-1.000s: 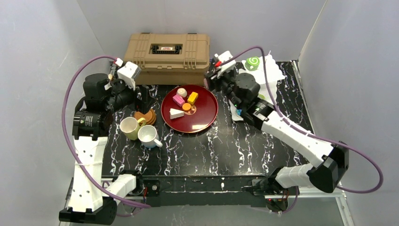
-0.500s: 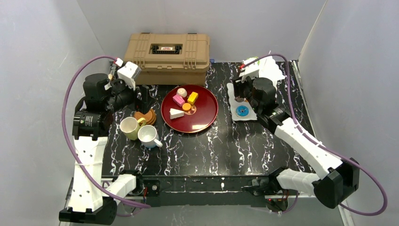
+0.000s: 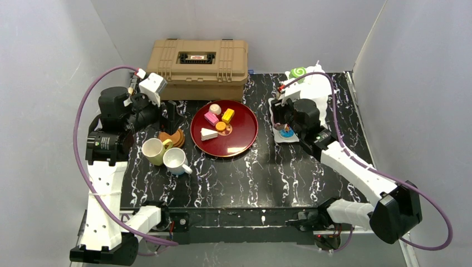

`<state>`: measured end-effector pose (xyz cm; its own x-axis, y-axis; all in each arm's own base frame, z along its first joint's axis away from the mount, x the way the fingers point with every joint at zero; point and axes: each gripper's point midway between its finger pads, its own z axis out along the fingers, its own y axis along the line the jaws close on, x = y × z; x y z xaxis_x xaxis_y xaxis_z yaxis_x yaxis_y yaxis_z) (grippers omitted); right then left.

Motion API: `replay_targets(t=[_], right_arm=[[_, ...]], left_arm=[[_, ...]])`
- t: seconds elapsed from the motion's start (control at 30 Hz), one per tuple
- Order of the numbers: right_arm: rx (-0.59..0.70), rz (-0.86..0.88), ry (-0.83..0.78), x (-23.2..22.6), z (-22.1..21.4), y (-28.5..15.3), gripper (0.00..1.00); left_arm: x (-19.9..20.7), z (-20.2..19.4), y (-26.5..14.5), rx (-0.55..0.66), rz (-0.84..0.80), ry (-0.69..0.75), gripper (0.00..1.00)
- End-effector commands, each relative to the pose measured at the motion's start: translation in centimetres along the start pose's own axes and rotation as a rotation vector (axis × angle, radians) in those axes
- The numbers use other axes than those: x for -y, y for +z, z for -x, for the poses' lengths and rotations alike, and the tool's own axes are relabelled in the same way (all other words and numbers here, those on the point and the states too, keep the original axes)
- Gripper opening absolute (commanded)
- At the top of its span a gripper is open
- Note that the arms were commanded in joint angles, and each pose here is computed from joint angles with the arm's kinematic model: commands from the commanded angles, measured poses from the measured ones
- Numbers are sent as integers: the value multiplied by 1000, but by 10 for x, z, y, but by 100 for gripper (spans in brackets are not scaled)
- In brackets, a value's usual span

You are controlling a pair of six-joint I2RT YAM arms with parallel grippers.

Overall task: Serve the afternoon tea
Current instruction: Place the desert on the desert table.

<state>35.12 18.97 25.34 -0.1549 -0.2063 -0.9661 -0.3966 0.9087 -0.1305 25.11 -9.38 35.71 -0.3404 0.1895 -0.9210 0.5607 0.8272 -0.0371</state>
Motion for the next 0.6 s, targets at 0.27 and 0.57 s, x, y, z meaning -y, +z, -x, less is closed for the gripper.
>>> replay_targets(t=[0.27,0.57], right_arm=[[85,52,73,-12,4,0,50],[136,36,100,-7,17,-11,49]], left_arm=[[3,-4,-2,-5,-13,3,77],[5,-3,-2,-2,-25,-8,77]])
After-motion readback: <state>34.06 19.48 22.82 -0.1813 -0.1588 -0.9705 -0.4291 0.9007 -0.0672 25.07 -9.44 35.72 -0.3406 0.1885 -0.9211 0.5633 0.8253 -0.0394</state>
